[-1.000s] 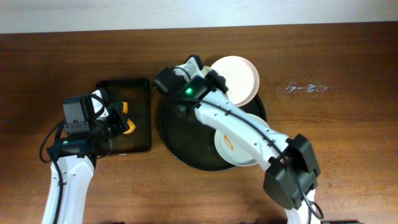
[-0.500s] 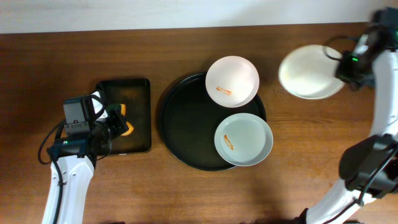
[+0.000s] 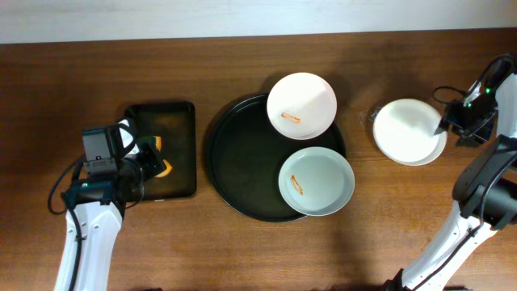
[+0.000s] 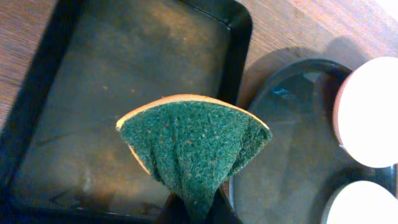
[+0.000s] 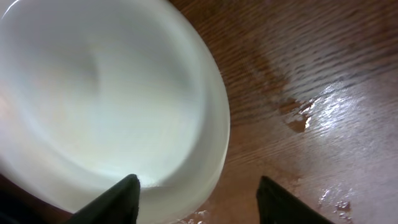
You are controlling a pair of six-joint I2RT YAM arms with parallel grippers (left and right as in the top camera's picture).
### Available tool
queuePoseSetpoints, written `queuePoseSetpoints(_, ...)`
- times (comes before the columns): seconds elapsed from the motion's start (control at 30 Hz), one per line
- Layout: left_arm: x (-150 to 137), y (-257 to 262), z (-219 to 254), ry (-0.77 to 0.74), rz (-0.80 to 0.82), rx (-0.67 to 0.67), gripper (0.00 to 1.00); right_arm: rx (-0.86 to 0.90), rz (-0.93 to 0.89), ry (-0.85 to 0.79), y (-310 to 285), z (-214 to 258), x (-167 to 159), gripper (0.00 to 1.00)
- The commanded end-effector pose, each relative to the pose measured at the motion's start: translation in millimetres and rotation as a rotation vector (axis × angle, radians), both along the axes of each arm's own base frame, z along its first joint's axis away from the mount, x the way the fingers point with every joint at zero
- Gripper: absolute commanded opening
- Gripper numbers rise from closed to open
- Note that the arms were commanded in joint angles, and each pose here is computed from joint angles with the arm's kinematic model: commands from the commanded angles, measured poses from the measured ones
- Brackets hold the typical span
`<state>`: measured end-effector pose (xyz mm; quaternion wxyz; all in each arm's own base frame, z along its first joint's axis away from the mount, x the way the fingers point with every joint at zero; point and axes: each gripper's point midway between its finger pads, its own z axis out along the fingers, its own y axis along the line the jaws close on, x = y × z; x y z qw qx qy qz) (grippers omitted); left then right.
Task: Clean dirty plates on tray and stack at the side
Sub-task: 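Set the white plate down on the table right of the tray, then move the right gripper to the pale blue plate rim and grip it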
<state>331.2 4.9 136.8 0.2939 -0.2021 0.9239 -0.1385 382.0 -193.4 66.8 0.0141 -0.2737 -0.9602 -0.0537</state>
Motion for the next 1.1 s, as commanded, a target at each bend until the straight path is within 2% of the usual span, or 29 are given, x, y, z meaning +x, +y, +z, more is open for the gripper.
queuePoseSetpoints(0.0,0.1,16.5,0.8,-0.009,-0.007,0.122,0.0,0.067,0.004,-0.045,12.5,21.7,8.5,0.66)
queuePoseSetpoints(0.17,12.5,14.7,-40.7,0.07,-0.142,0.174,0.0,0.131,0.124,-0.088,50.3,85.5,12.1,0.67)
queuePoseSetpoints(0.33,21.9,-3.1,-70.1,0.097,-0.285,0.167,0.0,0.146,0.188,-0.06,78.9,83.7,15.4,0.66)
queuePoseSetpoints(0.43,41.4,-5.7,-78.6,0.055,-0.292,0.2,0.01,0.147,0.236,-0.056,98.2,83.7,20.5,0.66)
queuePoseSetpoints(0.47,41.9,-3.2,-82.5,0.066,-0.285,0.218,0.05,0.147,0.246,-0.055,102.0,83.7,21.4,0.66)
queuePoseSetpoints(0.53,38.8,3.8,-95.7,0.115,-0.268,0.256,0.22,0.149,0.258,-0.054,107.4,83.7,22.4,0.67)
queuePoseSetpoints(0.57,38.2,5.1,-99.2,0.125,-0.265,0.26,0.27,0.15,0.259,-0.052,107.9,83.2,22.2,0.67)
queuePoseSetpoints(0.6,38.9,7.2,-101.8,0.13,-0.259,0.269,0.41,0.155,0.259,-0.041,108.9,80.6,20.4,0.68)
queuePoseSetpoints(0.67,43.6,7.4,-100.6,0.112,-0.257,0.272,0.5,0.179,0.265,0.009,117.1,70.7,9.6,0.71)
queuePoseSetpoints(0.73,45.1,7.5,-99.7,0.105,-0.255,0.274,0.54,0.212,0.285,0.085,133.5,60.7,-11.5,0.71)
queuePoseSetpoints(0.87,45.0,7.5,-99.8,0.105,-0.255,0.274,0.59,0.231,0.385,0.137,172.7,55.7,-38.1,0.72)
queuePoseSetpoints(1.0,44.8,7.4,-100.1,0.106,-0.256,0.273,0.6,0.239,0.457,0.127,206.1,68.6,-67.3,0.83)
queuePoseSetpoints(1.07,44.9,7.5,-100.0,0.106,-0.255,0.274,0.6,0.252,0.449,0.128,218.5,62.6,-85.0,0.84)
